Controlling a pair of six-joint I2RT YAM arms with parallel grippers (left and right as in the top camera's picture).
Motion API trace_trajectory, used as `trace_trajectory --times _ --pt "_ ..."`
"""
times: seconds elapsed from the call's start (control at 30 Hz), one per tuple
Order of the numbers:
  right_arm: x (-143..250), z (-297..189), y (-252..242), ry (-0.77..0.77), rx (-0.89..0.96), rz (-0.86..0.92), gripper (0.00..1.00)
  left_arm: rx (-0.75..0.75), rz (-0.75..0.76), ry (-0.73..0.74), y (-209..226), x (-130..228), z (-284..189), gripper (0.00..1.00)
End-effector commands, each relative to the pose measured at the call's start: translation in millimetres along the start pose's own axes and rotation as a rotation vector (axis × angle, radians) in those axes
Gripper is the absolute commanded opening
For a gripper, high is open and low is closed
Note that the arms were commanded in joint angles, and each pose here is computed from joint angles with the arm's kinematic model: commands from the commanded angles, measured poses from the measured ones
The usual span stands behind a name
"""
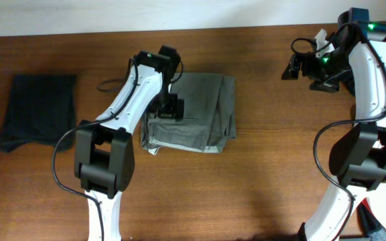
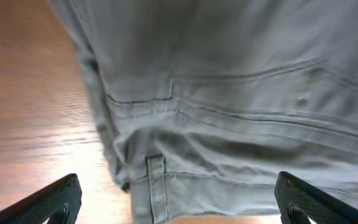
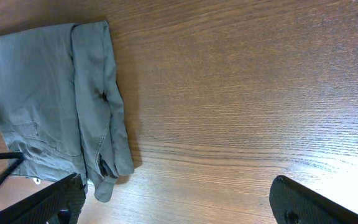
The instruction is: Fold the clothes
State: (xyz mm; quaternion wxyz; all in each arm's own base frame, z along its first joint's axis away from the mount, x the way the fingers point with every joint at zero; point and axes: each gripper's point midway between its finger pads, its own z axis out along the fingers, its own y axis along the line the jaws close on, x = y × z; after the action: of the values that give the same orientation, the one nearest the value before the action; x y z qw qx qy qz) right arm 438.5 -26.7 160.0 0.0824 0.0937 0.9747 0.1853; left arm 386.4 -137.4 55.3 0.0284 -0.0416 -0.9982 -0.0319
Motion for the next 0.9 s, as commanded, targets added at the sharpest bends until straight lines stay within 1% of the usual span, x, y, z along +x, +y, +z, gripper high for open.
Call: trace_trajectory --times 0.0,0.13,0.33,0.5,0.7,0.87 --pt "-0.5 -6.9 2.5 -0.016 0.008 -0.009 0.99 0.024 -0.045 0.041 3.1 9.5 21.8 0.99" --pt "-0.5 -6.9 2.5 -0.016 0.008 -0.009 0.99 0.034 -0.067 0.06 6.2 17.1 47.9 0.99" --pt "-0.5 -6.9 2.5 -0.016 0.008 -0.009 0.99 0.034 -0.108 0.076 20.6 22.9 68.8 0.99" --pt "-0.5 -6.9 2.5 -0.016 0.008 -0.009 0.99 0.041 -0.156 0.088 29.1 24.3 72.1 0.99" --pt "-0.5 -6.9 2.5 -0.016 0.008 -0.008 0.99 0.039 -0.158 0.082 30.5 21.7 69.1 0.99" --pt "-0.5 -6.9 2.5 -0.016 0.008 -0.008 0.99 -0.021 -0.156 0.069 41.0 19.2 65.0 0.99"
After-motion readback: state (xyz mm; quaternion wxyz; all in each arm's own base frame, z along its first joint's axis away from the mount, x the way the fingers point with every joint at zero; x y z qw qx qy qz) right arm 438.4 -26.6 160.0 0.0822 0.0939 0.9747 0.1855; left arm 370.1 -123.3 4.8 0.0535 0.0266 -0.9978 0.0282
